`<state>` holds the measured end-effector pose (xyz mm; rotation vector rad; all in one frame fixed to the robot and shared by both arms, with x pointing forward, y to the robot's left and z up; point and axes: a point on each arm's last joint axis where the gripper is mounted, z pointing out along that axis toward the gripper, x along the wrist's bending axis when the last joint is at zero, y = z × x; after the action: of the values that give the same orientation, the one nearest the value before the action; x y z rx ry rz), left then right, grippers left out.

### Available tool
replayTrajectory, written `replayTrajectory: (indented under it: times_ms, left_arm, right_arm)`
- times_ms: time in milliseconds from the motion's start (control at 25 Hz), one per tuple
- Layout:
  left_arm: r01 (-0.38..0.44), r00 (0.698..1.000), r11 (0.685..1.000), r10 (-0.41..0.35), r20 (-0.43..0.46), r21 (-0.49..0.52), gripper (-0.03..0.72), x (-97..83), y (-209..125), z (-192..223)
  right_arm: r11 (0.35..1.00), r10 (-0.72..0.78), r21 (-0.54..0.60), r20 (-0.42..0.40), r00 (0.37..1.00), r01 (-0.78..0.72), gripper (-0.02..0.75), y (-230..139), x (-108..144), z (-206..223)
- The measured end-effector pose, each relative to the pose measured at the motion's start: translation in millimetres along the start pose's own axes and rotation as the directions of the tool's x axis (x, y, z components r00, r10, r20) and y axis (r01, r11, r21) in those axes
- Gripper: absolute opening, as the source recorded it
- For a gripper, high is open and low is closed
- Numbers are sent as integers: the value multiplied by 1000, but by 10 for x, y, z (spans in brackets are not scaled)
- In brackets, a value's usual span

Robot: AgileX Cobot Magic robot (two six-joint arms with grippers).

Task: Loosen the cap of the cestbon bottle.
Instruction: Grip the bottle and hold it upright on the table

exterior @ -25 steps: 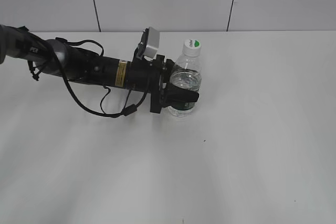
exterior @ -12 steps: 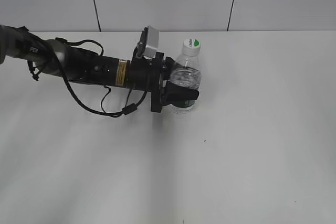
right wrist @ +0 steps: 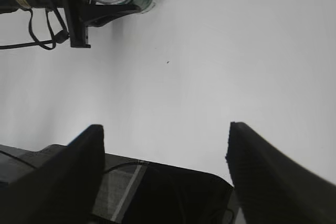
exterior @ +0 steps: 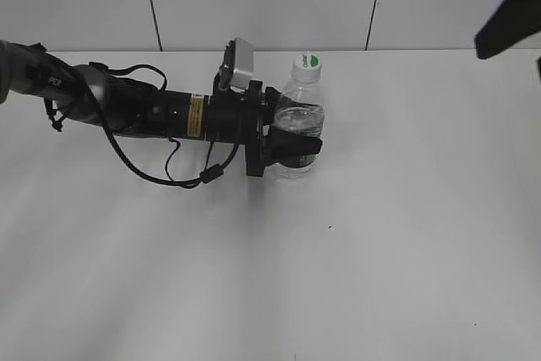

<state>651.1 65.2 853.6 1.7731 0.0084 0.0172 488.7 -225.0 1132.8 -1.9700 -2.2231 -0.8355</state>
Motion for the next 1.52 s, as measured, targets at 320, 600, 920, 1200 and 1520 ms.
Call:
replayTrajectory:
  times_ms: [320,600,920,1200,1520]
  left_arm:
    - [34,999,999,-34,-32,-30,412,-89,-114,-22]
    - [34,999,999,-35,-34,-32,412,-87,-114,-26]
    - [34,999,999,-35,-34,-32,412,-87,-114,-26]
    - [34,999,999,-35,-34,-32,412,-87,-114,-26]
    - [34,999,999,-35,-34,-32,412,-87,-114,-26]
  right_arm:
    - [992,-31,125,-40,999,36,552,428,393,607]
    - [980,-77,183,-29,997,81,552,625,650,1064]
    - [974,-123,185,-45,991,129,517,859,869,1442]
    - [976,-149,161,7,989,146,514,1046,858,1641]
    - [978,-154,148,28,988,149,512,1102,824,1780]
